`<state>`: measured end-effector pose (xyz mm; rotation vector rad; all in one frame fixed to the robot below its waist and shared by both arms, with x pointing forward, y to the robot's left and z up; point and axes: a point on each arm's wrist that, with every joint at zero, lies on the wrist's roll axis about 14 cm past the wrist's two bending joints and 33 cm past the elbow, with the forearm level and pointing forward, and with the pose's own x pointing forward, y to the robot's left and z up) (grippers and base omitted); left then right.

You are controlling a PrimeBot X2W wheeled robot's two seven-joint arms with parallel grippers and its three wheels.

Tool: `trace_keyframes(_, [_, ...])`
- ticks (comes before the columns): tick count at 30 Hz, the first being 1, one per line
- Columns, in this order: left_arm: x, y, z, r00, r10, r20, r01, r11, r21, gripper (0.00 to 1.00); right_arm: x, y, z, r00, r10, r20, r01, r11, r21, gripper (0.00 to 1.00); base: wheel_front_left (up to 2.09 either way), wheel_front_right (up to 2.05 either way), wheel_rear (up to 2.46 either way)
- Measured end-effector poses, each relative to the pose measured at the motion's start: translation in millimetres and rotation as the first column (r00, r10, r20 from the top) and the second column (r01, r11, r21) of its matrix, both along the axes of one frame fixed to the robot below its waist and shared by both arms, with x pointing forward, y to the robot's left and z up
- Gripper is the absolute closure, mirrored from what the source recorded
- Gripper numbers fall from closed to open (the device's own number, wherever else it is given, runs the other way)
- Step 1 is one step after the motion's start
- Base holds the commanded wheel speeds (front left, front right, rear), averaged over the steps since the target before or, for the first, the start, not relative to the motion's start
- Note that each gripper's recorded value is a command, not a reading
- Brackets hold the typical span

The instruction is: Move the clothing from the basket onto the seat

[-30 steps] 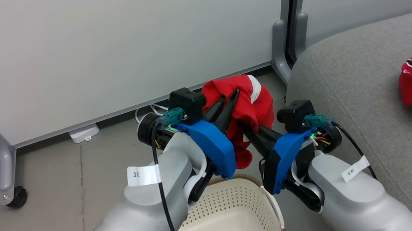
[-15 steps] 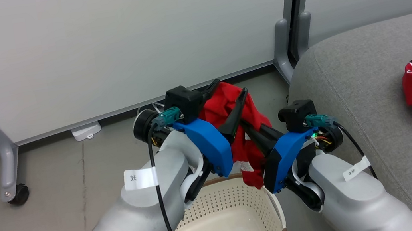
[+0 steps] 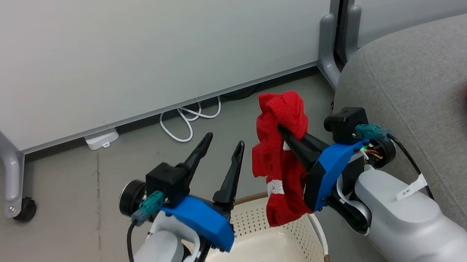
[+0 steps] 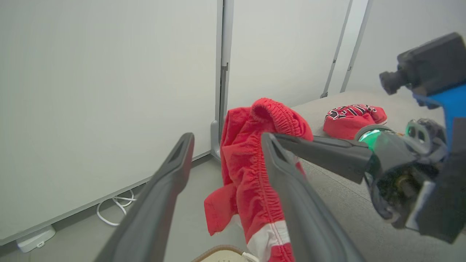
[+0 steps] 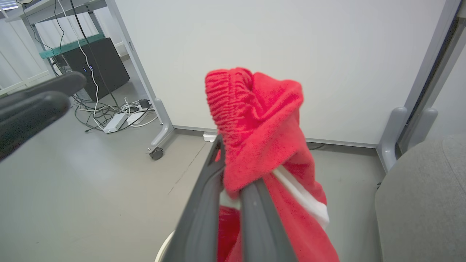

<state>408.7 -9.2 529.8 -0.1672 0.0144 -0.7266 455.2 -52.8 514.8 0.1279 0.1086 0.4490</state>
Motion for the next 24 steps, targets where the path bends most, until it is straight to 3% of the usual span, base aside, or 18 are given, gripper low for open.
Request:
trace_keyframes(15, [-33.8, 61.2, -41.8, 0.978, 0.198, -0.071, -0.2, 0.98, -0.022, 0.0, 2.3, -6.9, 4.4, 0.999, -0.025, 0.02, 0.025, 1.0, 0.006, 1.0, 0.0, 0.0, 0.0])
trace_keyframes(24, [-40.9, 64.7, -45.1, 0.974, 0.212, -0.073, -0.214, 0.977, -0.019, 0.0, 0.4, -12.2, 3.0, 0.999, -0.044, 0.016, 0.044, 0.999, 0.013, 1.0, 0.0, 0.0, 0.0])
